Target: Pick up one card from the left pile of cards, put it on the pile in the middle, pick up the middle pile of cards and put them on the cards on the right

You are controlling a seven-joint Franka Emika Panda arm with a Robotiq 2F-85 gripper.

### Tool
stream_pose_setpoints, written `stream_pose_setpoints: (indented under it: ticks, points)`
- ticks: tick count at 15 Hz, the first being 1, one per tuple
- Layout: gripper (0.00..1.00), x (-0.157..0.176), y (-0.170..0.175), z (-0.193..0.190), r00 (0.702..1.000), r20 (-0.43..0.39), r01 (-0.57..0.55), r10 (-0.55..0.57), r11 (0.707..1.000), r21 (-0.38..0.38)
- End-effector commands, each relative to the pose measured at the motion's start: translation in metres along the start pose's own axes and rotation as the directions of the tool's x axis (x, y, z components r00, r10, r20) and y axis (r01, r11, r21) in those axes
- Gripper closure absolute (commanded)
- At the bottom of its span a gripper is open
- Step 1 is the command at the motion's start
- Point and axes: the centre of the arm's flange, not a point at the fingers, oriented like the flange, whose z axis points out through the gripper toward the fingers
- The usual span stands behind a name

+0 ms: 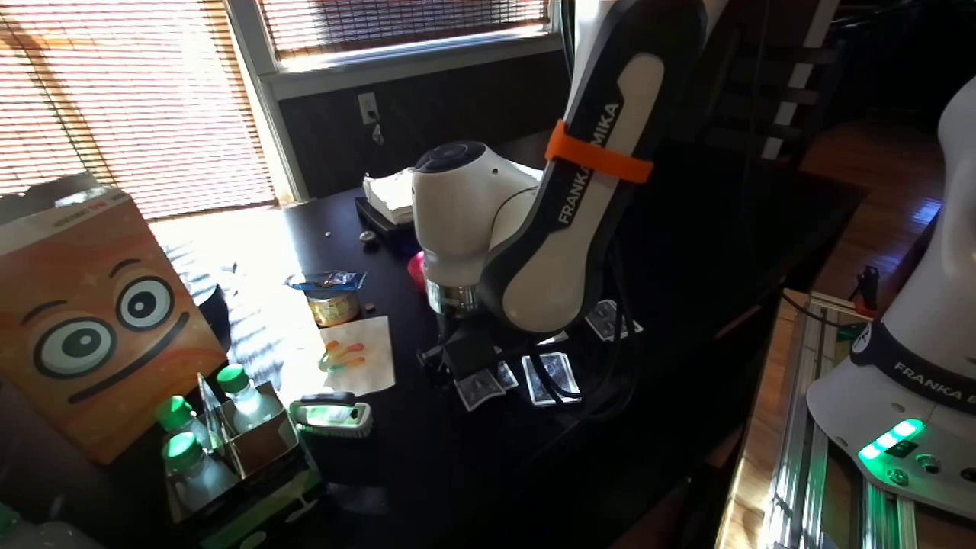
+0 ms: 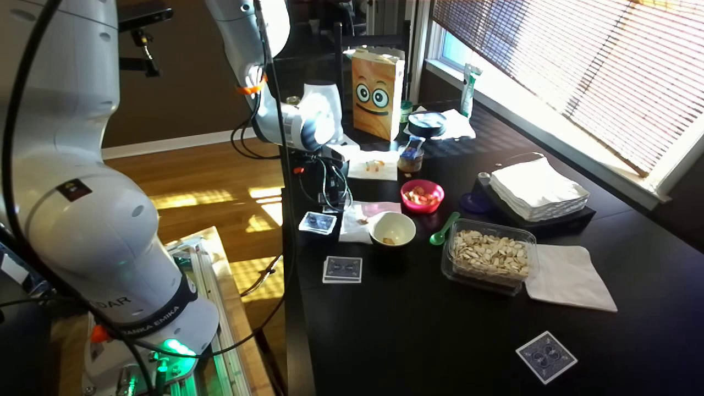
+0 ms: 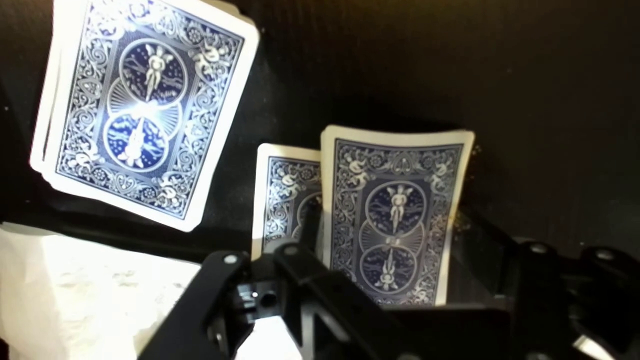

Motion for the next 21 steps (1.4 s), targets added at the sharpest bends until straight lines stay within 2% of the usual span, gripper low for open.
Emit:
stream_pose_setpoints:
  ticks: [1,7,15,21]
  points:
    - [0.36,-0.003,0.002,0.004,1.0,-0.003,-0.003,0.003,1.0,-0.009]
    - [0.36,-0.002,0.005,-0.002,1.0,-0.016,-0.004,0.004,1.0,-0.011]
    - [0.49,0.002,0.009,-0.007,1.0,-0.027,-0.008,0.007,1.0,-0.011]
    - [0.46,0.002,0.015,-0.015,0.999,-0.042,-0.01,0.01,1.0,-0.021]
